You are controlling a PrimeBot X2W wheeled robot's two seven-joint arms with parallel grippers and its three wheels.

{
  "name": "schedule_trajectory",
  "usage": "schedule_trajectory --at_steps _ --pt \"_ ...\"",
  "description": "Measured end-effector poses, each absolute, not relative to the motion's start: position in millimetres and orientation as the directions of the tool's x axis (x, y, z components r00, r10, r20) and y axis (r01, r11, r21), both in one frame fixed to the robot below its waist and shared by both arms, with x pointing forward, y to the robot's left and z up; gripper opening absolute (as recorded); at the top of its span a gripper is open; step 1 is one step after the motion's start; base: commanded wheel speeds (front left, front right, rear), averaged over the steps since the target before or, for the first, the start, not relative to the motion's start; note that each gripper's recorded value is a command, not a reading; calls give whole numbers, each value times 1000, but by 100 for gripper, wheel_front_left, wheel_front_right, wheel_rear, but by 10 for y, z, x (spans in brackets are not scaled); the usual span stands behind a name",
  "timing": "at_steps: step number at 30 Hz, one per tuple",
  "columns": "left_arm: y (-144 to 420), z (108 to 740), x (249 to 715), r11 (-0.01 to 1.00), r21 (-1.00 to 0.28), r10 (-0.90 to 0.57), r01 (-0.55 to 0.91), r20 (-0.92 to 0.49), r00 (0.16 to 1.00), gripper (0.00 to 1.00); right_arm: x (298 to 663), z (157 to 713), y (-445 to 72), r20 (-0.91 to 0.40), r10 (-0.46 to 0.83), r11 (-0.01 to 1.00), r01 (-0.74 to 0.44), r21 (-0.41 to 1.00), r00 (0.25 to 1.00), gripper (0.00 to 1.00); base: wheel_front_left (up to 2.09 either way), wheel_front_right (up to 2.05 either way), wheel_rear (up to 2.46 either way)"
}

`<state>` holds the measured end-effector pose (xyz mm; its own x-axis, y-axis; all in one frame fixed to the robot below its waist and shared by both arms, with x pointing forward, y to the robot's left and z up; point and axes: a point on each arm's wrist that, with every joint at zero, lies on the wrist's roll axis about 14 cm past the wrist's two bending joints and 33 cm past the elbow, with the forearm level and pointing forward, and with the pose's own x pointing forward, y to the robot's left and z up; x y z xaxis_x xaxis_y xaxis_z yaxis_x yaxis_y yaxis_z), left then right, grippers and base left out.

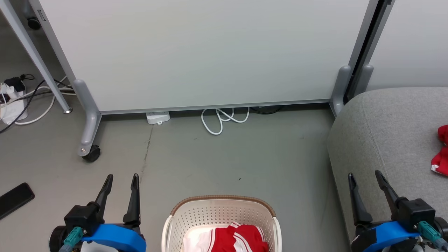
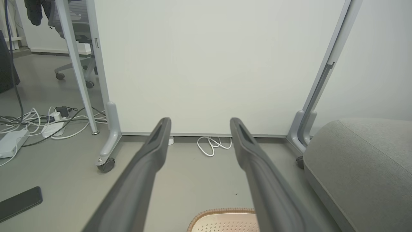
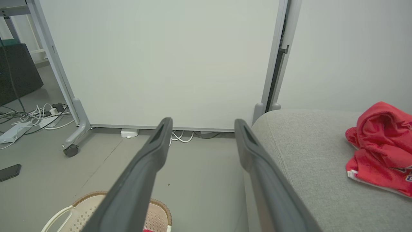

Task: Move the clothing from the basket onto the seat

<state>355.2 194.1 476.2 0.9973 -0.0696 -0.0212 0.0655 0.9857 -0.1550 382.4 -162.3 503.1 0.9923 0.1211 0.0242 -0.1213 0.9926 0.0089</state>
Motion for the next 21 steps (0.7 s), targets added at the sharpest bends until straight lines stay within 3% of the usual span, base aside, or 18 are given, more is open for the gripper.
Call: schedule_trajectory --at_steps 21 --pt "1773 4545 3619 981 -164 -117 101 -88 989 100 3844 4893 -1640 -21 115 993 -114 29 993 100 0 0 0"
